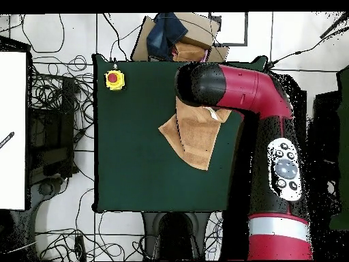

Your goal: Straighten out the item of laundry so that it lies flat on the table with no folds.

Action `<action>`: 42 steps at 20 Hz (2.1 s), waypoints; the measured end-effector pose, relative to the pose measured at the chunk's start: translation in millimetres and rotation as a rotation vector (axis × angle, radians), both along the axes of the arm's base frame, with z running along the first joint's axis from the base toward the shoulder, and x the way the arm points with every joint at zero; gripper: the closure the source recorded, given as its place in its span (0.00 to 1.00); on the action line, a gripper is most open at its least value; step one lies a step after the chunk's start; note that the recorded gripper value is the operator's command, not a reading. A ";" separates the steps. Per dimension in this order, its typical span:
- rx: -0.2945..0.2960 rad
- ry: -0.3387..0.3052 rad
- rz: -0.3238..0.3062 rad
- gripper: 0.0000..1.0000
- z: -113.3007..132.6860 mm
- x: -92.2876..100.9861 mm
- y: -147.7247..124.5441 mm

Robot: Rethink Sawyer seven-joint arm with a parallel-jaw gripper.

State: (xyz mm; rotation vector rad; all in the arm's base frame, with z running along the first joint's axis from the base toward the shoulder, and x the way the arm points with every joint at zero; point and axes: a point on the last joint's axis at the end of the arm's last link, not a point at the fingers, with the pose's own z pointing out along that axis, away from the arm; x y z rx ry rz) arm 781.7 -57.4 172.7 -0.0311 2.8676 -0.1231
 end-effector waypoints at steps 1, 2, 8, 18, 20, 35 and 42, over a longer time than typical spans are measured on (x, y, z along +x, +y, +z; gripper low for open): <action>-0.004 0.001 -0.003 1.00 0.0 -0.8 -2.4; -0.012 0.004 -0.008 1.00 -0.1 -2.6 -7.5; -0.042 0.014 -0.033 1.00 -0.2 -9.5 -28.8; -0.078 0.027 -0.056 1.00 0.0 -18.0 -49.3; -0.082 0.029 -0.059 1.00 0.1 -18.9 -51.3; -0.083 0.029 -0.059 1.00 0.1 -19.2 -51.9; -0.083 0.029 -0.059 1.00 0.1 -19.2 -51.8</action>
